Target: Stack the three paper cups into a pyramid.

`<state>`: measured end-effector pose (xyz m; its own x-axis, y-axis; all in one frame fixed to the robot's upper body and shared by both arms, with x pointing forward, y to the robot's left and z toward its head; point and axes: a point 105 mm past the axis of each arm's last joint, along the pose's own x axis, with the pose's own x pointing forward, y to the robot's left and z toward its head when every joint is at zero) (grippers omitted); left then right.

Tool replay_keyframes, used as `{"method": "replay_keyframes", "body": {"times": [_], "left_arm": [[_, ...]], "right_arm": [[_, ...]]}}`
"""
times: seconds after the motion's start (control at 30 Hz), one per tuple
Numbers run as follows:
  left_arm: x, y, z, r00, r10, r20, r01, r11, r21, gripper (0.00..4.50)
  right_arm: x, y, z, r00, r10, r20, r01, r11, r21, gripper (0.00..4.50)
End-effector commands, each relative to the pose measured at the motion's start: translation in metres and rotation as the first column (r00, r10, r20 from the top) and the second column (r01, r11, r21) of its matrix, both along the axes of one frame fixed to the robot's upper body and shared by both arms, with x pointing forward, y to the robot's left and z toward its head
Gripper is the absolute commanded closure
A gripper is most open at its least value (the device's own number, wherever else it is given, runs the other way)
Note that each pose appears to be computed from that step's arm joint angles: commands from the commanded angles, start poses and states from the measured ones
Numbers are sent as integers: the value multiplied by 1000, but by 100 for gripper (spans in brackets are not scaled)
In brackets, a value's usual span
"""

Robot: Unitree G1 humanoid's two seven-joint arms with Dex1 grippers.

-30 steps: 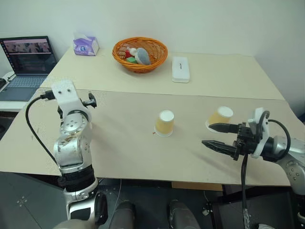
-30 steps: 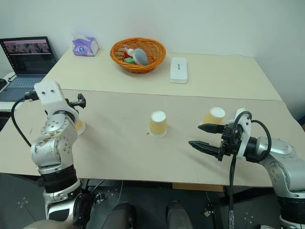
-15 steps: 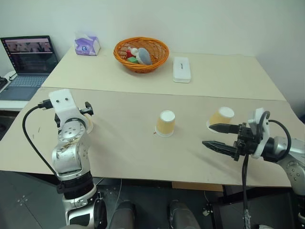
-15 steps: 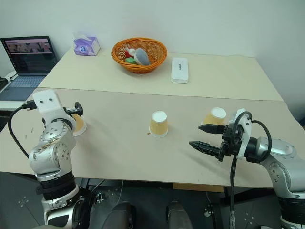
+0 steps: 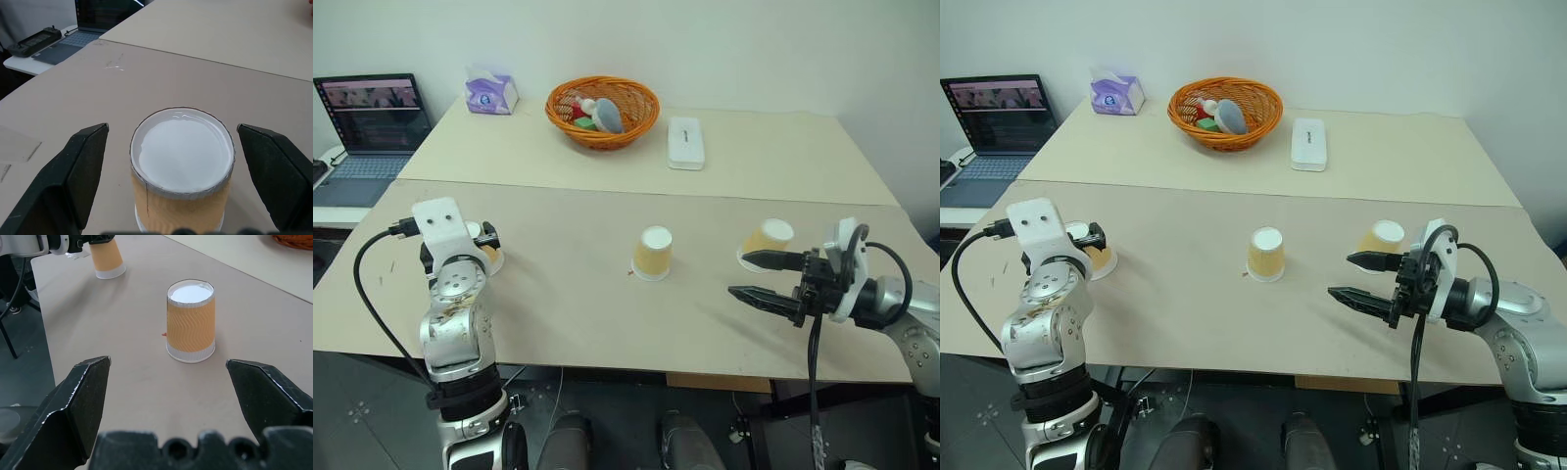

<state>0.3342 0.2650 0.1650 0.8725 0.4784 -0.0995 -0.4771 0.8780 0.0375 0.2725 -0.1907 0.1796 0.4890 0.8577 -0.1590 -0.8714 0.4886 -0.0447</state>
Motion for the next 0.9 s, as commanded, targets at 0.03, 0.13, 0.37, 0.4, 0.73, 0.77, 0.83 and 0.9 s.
{"method": "replay_keyframes", "body": {"times": [0.03, 0.13, 0.37, 0.4, 0.73, 0.77, 0.83, 0.9], "left_arm": [[-1, 2, -2, 1000, 5, 13, -5, 1000, 6, 1], [2, 1, -4, 1000, 1, 15, -1, 1000, -8, 74], [11, -8, 3, 999, -29, 35, 29, 1000, -6, 208], [15, -11, 11, 997, -47, 59, 47, 999, 5, 208], [51, -121, 56, 747, -660, 76, 643, 747, 167, 208], [49, -127, 42, 706, -707, 29, 698, 703, 140, 208], [46, -131, 25, 650, -757, -67, 752, 630, 194, 208], [42, -132, 8, 598, -792, -125, 799, 577, 170, 208]], "right_arm": [[0, -2, 11, 999, 7, 35, -7, 1000, -3, 0], [0, -2, 10, 999, 5, 36, -5, 1000, -9, 0], [-1, -4, 12, 999, 0, 39, 0, 1000, -9, 0], [0, -5, 12, 999, -2, 39, 2, 1000, -9, 0], [-2, -6, 17, 999, 2, 49, -2, 1000, -11, 0], [-5, -7, 18, 999, 4, 50, -4, 1000, -13, 0], [-9, -8, 20, 999, 12, 50, -11, 1000, -20, 0], [-14, -10, 20, 999, 22, 49, -20, 999, -44, 0]]}}
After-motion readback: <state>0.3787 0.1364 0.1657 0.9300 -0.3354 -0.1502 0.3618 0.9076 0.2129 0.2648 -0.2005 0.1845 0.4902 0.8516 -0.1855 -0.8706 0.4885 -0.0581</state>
